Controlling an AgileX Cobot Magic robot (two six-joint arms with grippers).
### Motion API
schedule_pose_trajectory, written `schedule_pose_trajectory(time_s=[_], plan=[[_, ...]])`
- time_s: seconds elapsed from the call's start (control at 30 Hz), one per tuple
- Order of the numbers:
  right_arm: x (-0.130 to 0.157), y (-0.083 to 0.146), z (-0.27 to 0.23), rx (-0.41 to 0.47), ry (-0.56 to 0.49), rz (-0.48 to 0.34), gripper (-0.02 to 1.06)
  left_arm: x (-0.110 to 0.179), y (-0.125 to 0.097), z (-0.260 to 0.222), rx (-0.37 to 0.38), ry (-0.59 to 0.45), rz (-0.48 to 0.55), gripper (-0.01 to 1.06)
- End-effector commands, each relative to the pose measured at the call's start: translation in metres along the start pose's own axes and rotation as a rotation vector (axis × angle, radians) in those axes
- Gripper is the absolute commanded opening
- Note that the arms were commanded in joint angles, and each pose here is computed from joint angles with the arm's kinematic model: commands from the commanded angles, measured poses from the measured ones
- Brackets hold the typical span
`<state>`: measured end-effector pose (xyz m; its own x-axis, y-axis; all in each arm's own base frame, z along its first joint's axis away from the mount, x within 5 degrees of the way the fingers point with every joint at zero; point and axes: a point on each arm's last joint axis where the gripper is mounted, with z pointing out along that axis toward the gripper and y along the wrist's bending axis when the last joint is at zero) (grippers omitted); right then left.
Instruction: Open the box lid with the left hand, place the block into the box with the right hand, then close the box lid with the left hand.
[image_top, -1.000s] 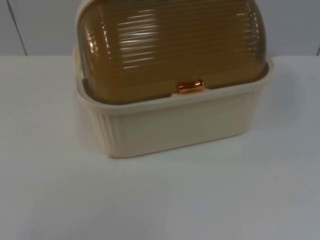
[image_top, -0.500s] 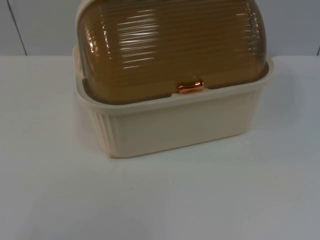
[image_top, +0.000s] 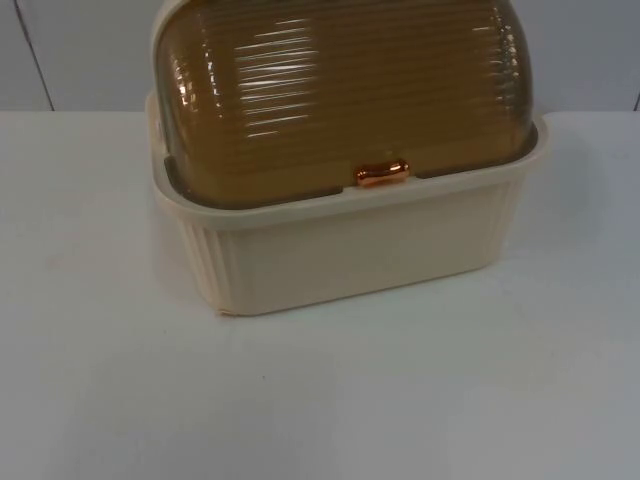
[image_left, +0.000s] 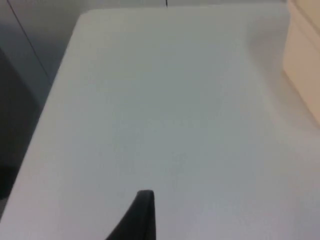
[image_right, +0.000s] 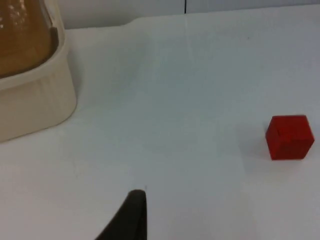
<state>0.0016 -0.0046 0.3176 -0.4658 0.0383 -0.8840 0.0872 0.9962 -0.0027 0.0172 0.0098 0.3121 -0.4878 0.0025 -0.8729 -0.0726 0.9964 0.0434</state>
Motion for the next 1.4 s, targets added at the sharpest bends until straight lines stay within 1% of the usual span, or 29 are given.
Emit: schedule_pose_trajectory(time_s=[0.0, 0.03, 0.07, 0.13, 0.17, 0.23, 0.33, 0.37, 0.43, 0.47, 0.57, 0.6, 0.63, 0.7, 0.77, 0.8, 0.83, 0.9, 0.97, 1.0, 1.03, 1.1, 1.17, 1.23, 1.3, 1.37], plan=[[-0.018, -0.002, -0.003, 0.023, -0.045, -0.006, 1.05, -0.021, 0.001, -0.002, -0.003, -0.074, -0.012, 1.04], [-0.029, -0.002, -0.006, 0.032, -0.064, -0.012, 1.05, -0.036, 0.002, -0.005, -0.017, -0.122, -0.028, 1.04], [-0.039, -0.003, -0.006, 0.04, -0.065, -0.017, 1.05, -0.052, 0.002, -0.004, -0.024, -0.144, -0.029, 1.04], [-0.061, -0.003, -0.007, 0.046, -0.084, -0.022, 1.05, -0.081, 0.001, 0.003, -0.027, -0.134, -0.021, 1.04], [-0.061, -0.003, -0.007, 0.046, -0.084, -0.022, 1.05, -0.081, 0.001, 0.003, -0.027, -0.134, -0.021, 1.04], [-0.08, -0.002, -0.006, 0.046, -0.093, -0.022, 1.05, -0.107, -0.001, 0.011, -0.024, -0.127, -0.004, 1.04], [-0.107, -0.003, 0.0, 0.058, -0.085, -0.031, 1.05, -0.136, -0.004, 0.024, -0.011, -0.149, -0.002, 1.04], [-0.107, -0.003, 0.0, 0.058, -0.085, -0.031, 1.05, -0.136, -0.004, 0.024, -0.011, -0.149, -0.002, 1.04], [-0.128, -0.003, 0.008, 0.076, -0.091, -0.045, 1.05, -0.149, -0.007, 0.036, 0.005, -0.143, -0.01, 1.04], [-0.133, -0.004, 0.01, 0.086, -0.092, -0.052, 1.05, -0.153, -0.008, 0.042, 0.006, -0.134, -0.008, 1.04], [-0.156, -0.008, 0.03, 0.147, -0.094, -0.066, 1.05, -0.16, -0.01, 0.06, 0.008, -0.106, -0.002, 1.04], [-0.156, -0.008, 0.03, 0.147, -0.094, -0.066, 1.05, -0.16, -0.01, 0.06, 0.008, -0.106, -0.002, 1.04], [-0.163, -0.009, 0.037, 0.16, -0.092, -0.075, 1.05, -0.162, -0.011, 0.064, 0.01, -0.112, -0.003, 1.04], [-0.178, -0.006, 0.055, 0.144, -0.069, -0.08, 1.05, -0.165, -0.012, 0.072, 0.014, -0.115, -0.006, 1.04], [-0.184, -0.003, 0.064, 0.114, -0.055, -0.089, 1.05, -0.167, -0.013, 0.076, 0.014, -0.121, -0.001, 1.04], [-0.184, -0.003, 0.064, 0.114, -0.055, -0.089, 1.05, -0.167, -0.013, 0.076, 0.014, -0.121, -0.001, 1.04], [-0.19, 0.0, 0.074, 0.088, -0.047, -0.08, 1.05, -0.167, -0.013, 0.08, 0.011, -0.116, 0.003, 1.04], [-0.191, 0.001, 0.083, 0.08, -0.034, -0.077, 1.05, -0.168, -0.012, 0.081, 0.004, -0.122, 0.013, 1.04], [-0.192, 0.002, 0.093, 0.069, -0.01, -0.048, 1.05, -0.169, -0.011, 0.083, -0.016, -0.129, 0.039, 1.04], [-0.192, 0.002, 0.093, 0.069, -0.01, -0.048, 1.05, -0.169, -0.011, 0.083, -0.016, -0.129, 0.039, 1.04], [-0.19, 0.003, 0.097, 0.06, 0.012, -0.02, 1.05, -0.169, -0.011, 0.085, -0.019, -0.123, 0.044, 1.04], [-0.188, 0.004, 0.101, 0.051, 0.044, 0.007, 1.05, -0.169, -0.012, 0.089, -0.018, -0.113, 0.044, 1.04], [-0.184, 0.001, 0.106, 0.075, 0.101, 0.025, 1.05, -0.168, -0.012, 0.092, -0.016, -0.103, 0.043, 1.04], [-0.183, -0.002, 0.106, 0.087, 0.115, 0.033, 1.05, -0.168, -0.012, 0.094, -0.015, -0.096, 0.042, 1.04], [-0.182, -0.011, 0.106, 0.123, 0.13, 0.039, 1.05, -0.169, -0.013, 0.095, -0.014, -0.099, 0.043, 1.04], [-0.18, -0.016, 0.105, 0.113, 0.151, 0.027, 1.05, -0.169, -0.013, 0.095, -0.012, -0.099, 0.044, 1.04]])
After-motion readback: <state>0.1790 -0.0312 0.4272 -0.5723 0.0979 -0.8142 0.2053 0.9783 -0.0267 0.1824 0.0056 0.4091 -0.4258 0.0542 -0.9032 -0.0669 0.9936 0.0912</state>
